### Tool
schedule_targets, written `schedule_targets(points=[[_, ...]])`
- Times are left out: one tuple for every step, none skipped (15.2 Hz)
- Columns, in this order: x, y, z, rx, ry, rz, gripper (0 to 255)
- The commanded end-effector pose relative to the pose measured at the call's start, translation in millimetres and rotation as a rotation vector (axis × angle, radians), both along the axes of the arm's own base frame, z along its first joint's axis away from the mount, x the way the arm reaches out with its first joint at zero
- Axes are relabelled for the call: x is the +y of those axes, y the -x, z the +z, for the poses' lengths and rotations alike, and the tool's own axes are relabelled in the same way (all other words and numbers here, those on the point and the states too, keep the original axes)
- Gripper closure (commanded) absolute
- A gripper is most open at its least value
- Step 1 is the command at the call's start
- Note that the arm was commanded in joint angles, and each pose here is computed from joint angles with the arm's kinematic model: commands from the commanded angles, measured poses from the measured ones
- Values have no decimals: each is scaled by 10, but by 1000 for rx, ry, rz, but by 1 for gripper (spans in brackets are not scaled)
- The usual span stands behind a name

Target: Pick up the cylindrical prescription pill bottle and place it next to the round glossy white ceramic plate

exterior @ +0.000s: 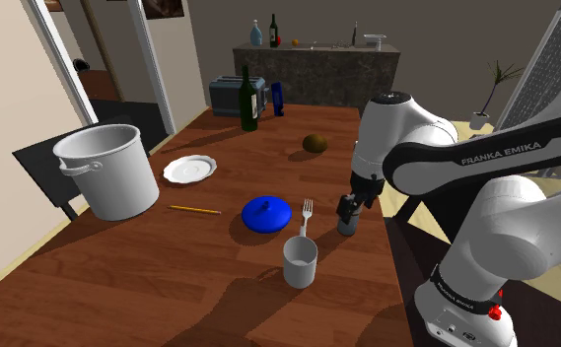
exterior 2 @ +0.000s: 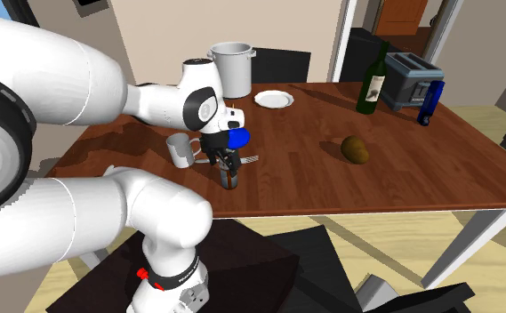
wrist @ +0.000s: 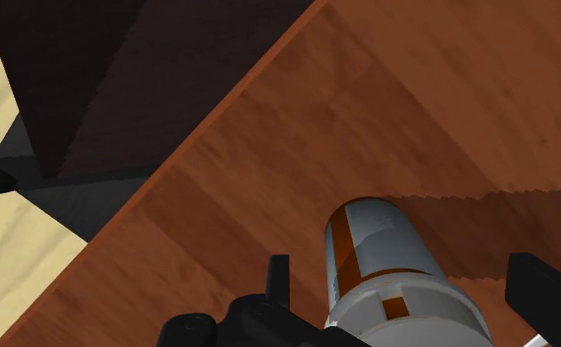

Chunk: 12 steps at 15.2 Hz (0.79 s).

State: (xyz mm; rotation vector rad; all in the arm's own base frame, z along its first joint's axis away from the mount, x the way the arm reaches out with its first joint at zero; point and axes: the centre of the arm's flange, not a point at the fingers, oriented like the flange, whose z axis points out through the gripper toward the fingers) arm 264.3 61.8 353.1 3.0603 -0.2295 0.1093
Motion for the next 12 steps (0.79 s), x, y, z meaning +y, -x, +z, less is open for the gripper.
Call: schedule_targets(points=[[0, 0, 0, 0, 0, 0, 0], [0, 0, 0, 0, 0, 0, 255], [0, 0, 0, 0, 0, 0, 255], [0, 0, 0, 0, 0, 0, 255], [0, 0, 0, 0, 0, 0, 255], [0, -1, 0, 0, 0, 0, 255], [0, -1, 0, 0, 0, 0, 255], [0, -1, 0, 0, 0, 0, 255], [0, 0, -1, 0, 0, 0, 255], [0, 0, -1, 0, 0, 0, 255], [0, 0, -1, 0, 0, 0, 255], [0, 0, 52, 0, 0, 0, 255]])
